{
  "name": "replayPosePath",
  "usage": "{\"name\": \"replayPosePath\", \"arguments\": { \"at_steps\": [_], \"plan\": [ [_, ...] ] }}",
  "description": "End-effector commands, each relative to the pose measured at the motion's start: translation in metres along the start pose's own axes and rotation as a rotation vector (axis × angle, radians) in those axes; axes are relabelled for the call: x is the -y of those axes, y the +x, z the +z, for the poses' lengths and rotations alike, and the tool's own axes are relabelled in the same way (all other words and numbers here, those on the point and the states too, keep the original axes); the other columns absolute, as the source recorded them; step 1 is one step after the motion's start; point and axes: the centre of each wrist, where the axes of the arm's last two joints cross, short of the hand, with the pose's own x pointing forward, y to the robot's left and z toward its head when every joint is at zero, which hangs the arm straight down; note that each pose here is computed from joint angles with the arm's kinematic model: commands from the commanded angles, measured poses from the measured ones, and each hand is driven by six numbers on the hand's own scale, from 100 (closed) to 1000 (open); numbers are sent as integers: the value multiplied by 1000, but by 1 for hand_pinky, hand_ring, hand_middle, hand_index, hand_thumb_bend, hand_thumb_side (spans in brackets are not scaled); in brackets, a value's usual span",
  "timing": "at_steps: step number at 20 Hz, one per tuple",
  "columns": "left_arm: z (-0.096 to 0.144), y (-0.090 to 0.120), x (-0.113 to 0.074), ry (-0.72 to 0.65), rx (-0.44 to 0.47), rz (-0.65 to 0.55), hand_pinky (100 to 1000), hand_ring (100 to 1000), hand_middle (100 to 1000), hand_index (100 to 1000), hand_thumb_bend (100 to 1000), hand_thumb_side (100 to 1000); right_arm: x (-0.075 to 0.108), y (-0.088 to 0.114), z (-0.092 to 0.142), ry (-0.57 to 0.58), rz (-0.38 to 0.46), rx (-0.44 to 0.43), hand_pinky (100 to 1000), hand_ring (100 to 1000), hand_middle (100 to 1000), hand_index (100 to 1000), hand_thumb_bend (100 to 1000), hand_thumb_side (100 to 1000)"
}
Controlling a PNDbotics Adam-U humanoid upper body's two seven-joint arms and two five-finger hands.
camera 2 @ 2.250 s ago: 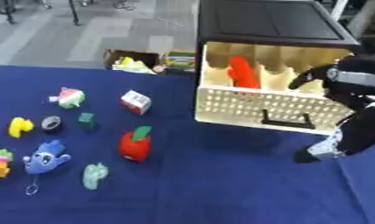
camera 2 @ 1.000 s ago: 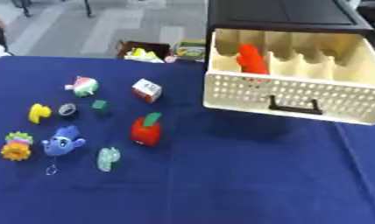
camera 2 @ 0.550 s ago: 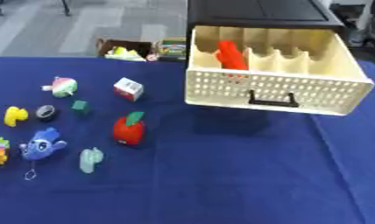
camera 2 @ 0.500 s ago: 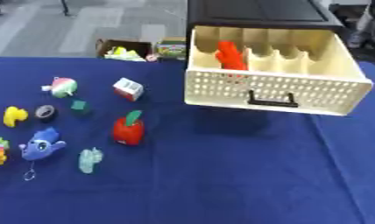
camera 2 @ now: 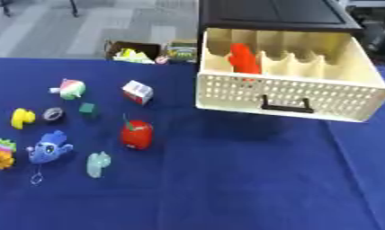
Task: Pick up objects from table and place into drawer.
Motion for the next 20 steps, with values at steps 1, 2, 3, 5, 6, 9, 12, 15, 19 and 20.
{"name": "replayPosePath", "arguments": {
  "at_steps": [1,2,3,5,6,9,12,15,19,20],
  "plan": [
    [-6,-8,-11,-123,-19,-115,768,849,792,995,436,878,7,4,-4,-26,20,30,212,403,332,806,257,997],
    [-8,-8,-11,-160,-22,-130,767,848,794,990,439,876,7,3,-4,-26,21,30,212,404,332,805,257,998],
    [-11,-9,-11,-192,-24,-143,766,848,795,987,434,870,7,3,-4,-27,21,31,213,404,332,805,257,998],
    [-16,-9,-10,-241,-28,-161,766,849,799,992,429,854,7,3,-4,-29,20,34,214,405,334,806,256,999],
    [-18,-9,-10,-260,-30,-166,766,849,799,993,430,853,7,3,-4,-31,20,34,215,405,334,805,255,1000],
    [-25,-11,-6,-319,-35,-176,761,848,800,996,434,826,7,3,-4,-42,14,36,230,413,343,805,247,1000],
    [-31,-12,1,-405,-45,-195,760,842,790,972,480,827,7,3,-4,-55,7,35,232,412,343,803,237,995],
    [-35,-14,12,-532,-74,-207,760,832,776,948,550,837,7,3,-4,-66,1,35,235,412,343,801,227,995],
    [-39,-19,25,-647,-126,-206,760,839,775,957,616,851,6,3,-3,-70,-3,33,236,411,342,800,224,997],
    [-40,-21,30,-667,-140,-207,760,840,775,968,624,852,6,3,-3,-73,-3,33,236,411,342,799,223,997]
  ]
}}
